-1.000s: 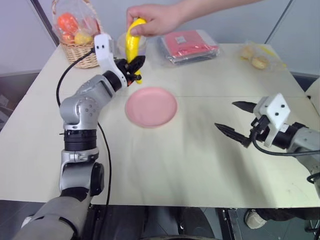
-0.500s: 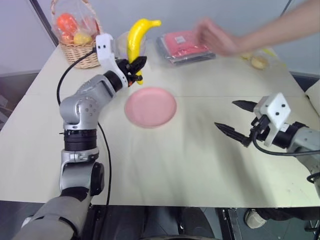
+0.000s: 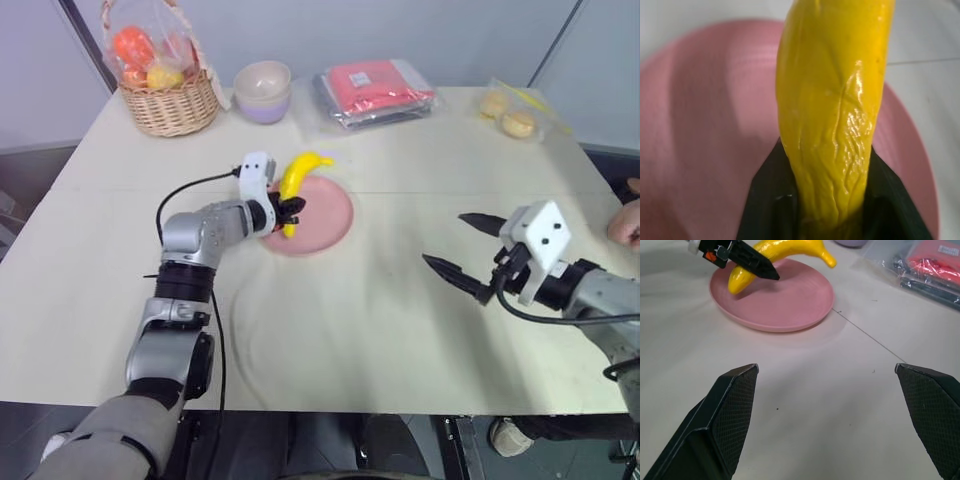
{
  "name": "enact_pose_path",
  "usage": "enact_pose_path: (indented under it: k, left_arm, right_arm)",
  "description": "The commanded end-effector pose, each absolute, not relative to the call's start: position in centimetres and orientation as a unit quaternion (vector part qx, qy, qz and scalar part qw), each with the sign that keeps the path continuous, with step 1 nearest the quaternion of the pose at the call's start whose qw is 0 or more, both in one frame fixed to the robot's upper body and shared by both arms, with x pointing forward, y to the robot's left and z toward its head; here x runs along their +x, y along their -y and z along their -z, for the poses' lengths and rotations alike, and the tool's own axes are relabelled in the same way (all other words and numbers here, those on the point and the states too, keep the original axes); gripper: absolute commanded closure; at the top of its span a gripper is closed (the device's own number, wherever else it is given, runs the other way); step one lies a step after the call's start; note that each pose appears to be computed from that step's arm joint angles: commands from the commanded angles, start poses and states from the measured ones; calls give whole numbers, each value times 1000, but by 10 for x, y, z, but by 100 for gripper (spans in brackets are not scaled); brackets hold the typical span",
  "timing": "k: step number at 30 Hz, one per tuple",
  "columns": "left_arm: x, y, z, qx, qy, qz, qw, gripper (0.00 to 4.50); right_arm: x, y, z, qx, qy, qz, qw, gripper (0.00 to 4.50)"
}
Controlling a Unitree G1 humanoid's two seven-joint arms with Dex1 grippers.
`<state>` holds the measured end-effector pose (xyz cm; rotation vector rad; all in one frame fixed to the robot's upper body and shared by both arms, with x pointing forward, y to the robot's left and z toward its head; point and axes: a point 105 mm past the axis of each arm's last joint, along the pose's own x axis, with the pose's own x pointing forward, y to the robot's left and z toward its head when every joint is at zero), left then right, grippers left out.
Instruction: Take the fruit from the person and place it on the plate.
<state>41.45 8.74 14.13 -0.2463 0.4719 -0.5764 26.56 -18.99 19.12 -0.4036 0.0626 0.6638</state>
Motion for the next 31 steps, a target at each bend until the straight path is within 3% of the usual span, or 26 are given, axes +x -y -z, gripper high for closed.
enact_pose_path:
  k: [1, 4, 15, 20, 31]
  left_arm:
    - [412, -80, -155, -114, -216, 305, 921, 148]
    - [410, -80, -159, -112, -213, 309, 920, 7]
    - [378, -104, -226, 1, -90, 342, 935, 7]
    - [359, -123, -237, 58, -66, 325, 942, 7]
    - [323, -138, -236, 54, -41, 285, 956, 7]
  right_arm:
    - [261, 187, -203, -207, -4, -317, 926, 0]
    - [261, 186, -203, -206, -3, -315, 927, 0]
    - [260, 187, -203, -208, -5, -316, 926, 0]
    - [263, 189, -205, -214, -6, -324, 922, 0]
    - [280, 181, -212, -218, 3, -367, 904, 0]
